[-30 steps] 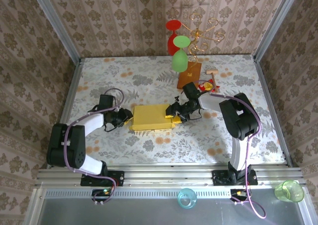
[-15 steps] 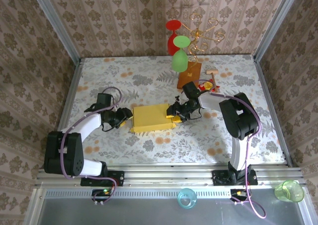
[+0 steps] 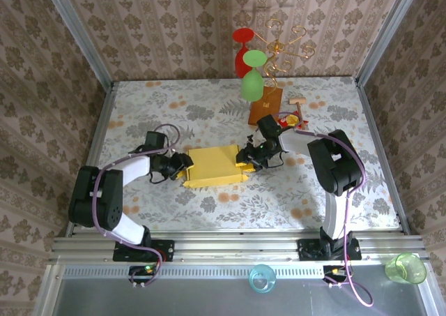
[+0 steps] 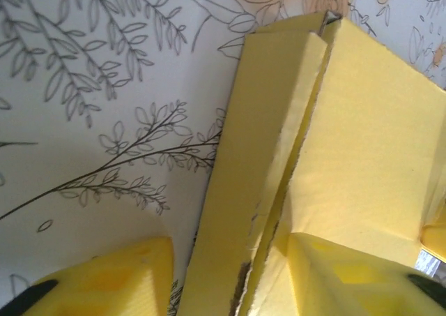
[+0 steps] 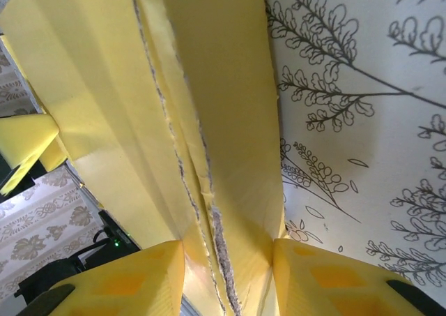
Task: Fold the paper box
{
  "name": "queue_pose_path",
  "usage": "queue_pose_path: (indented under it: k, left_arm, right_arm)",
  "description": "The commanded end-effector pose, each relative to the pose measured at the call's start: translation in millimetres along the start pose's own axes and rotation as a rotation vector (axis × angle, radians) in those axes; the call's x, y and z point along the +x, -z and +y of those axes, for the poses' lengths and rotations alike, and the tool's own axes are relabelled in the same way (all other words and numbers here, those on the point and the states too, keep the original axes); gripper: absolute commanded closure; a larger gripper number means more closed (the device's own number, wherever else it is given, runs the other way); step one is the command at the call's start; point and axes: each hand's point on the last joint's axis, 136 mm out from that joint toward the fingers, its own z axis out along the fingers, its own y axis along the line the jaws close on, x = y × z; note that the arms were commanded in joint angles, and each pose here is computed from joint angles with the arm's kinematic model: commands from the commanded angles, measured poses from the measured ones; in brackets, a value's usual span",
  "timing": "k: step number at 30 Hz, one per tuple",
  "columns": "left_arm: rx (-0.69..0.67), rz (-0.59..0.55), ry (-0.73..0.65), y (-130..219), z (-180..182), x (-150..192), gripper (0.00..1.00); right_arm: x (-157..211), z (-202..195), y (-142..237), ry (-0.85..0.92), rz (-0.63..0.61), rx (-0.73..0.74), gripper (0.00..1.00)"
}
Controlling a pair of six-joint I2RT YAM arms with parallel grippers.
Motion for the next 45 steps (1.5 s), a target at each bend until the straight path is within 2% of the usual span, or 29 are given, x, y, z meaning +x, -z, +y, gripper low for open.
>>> queue_pose_path:
  k: [1,6,11,15,20,24,35,45]
  left_arm:
    - [0.003,0.032,0.007,-8,4,8,0.63]
    - [-0.01,0.045,0.006,-10,11,14,0.89]
    - [-0.042,0.072,-0.009,-10,21,19,1.0]
    - [-0.03,0.075,-0.016,-8,22,20,1.0]
    - [0.115,0.03,-0.047,4,0,12,1.0]
    - [0.187,0.046,-0.04,14,-13,11,1.0]
    - [0.251,0.107,0.006,15,-22,14,1.0]
    - [0.285,0.119,0.02,13,-32,8,1.0]
  right_arm:
    - [-1,-2,-4,0.002,0.01,0.007,0.62]
    - [-1,2,-1,0.018,0.008,0.003,0.61]
    - [-3,8,7,0.039,0.001,-0.011,0.54]
    - [-6,11,18,0.061,-0.017,-0.01,0.45]
    - [-8,10,33,0.072,-0.04,-0.044,0.39]
    - [-6,19,41,0.105,-0.029,-0.093,0.35]
    - [-17,40,34,0.085,-0.014,-0.215,0.33]
    - [-9,40,9,0.06,0.033,-0.211,0.36]
